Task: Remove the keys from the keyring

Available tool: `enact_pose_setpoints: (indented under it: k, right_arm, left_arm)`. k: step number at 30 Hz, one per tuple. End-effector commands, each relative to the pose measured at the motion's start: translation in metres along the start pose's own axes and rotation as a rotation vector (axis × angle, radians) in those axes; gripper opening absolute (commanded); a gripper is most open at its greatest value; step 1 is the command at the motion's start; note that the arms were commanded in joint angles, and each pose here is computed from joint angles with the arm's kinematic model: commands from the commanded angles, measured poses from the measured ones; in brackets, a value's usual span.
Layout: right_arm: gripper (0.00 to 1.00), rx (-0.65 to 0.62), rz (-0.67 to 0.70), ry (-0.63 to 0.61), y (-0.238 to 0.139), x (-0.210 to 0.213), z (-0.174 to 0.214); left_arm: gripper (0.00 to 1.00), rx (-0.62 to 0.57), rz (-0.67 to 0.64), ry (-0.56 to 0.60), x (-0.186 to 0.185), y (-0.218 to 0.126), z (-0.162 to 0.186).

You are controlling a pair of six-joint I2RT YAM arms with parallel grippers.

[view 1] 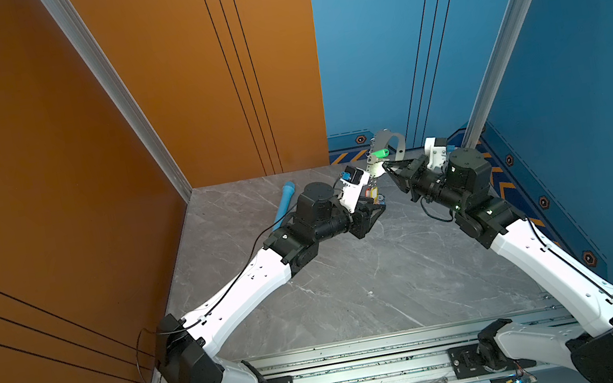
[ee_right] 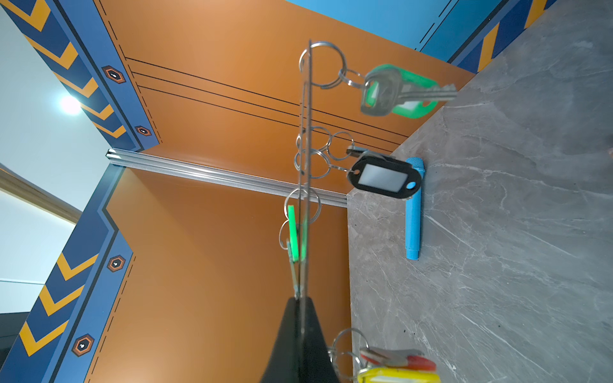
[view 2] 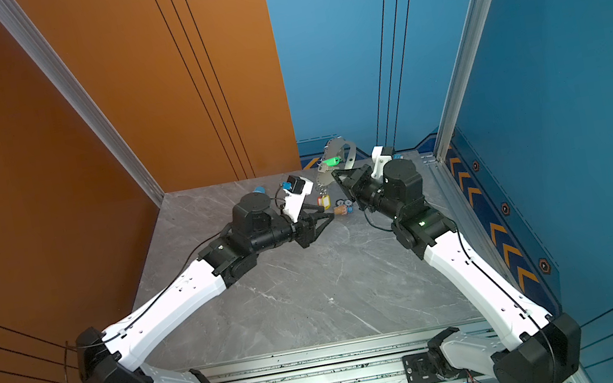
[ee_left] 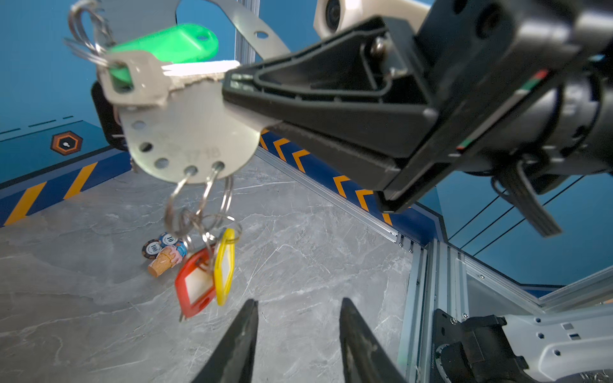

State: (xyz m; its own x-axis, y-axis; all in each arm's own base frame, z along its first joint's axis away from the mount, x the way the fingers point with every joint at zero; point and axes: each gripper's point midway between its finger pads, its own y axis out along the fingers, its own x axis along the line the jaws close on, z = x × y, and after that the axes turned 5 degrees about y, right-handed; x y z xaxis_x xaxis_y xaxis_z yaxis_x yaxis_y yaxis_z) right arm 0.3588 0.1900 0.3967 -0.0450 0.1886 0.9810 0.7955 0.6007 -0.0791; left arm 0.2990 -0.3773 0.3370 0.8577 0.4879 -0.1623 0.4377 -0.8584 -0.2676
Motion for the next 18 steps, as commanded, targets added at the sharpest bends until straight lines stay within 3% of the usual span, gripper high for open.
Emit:
enact_pose_setpoints:
  k: [1, 18]
  right_arm:
    - [0.0, 0.003, -0.1, -0.03, -0.007, 0.031, 0.001]
    - [0.0, 0.019, -0.117, -0.025, -0.006, 0.036, 0.005]
  left_arm:
    - [0.41, -0.017, 0.0, -0.001, 0.003, 0.003, -0.01]
    - [0.41, 0.005, -0.07, 0.027, 0.03, 0.006, -0.009]
